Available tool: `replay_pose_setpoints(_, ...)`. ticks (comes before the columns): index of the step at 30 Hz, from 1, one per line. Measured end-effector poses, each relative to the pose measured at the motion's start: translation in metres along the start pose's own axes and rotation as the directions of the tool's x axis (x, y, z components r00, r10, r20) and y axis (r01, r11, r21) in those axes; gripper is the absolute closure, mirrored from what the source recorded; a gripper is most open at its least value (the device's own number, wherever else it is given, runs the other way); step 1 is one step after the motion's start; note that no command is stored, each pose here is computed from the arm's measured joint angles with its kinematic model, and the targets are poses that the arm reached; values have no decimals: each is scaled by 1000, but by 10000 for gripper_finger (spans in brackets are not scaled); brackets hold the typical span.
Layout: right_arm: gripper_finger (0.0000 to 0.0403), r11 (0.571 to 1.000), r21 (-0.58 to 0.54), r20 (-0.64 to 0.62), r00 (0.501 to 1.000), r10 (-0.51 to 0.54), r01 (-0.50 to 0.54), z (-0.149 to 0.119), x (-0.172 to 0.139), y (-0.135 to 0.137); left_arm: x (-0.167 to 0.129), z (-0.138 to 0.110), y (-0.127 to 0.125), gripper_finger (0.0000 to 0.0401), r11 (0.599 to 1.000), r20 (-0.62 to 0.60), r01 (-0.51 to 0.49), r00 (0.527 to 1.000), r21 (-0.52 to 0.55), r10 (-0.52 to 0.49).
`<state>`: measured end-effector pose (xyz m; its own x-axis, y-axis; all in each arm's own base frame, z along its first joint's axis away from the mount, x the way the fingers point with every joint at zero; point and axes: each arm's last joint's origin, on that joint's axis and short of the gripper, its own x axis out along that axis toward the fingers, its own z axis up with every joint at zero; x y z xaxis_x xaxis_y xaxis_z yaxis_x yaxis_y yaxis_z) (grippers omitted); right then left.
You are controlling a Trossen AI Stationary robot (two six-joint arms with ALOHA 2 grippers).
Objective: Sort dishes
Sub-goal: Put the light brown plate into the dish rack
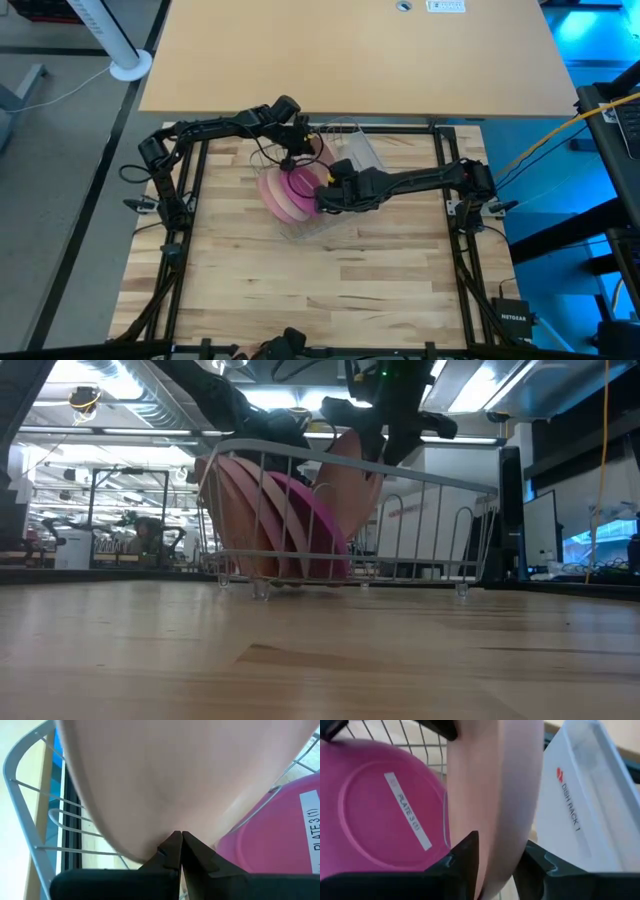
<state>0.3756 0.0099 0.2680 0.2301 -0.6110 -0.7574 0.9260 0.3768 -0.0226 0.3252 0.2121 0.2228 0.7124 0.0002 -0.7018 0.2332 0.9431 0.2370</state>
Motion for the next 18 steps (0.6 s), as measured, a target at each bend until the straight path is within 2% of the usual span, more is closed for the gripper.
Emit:
replay_pose_setpoints(9,295,999,9,-76,996,37,-36,-2,0,1,-4,0,-3,400,1000,-21,15,1000,-11,-15)
replay_pose_setpoints(18,295,997,-48,-71,995,64,-68,-1,0,4,-31,10,-9,400,1000,-30,10,1000,16,-9)
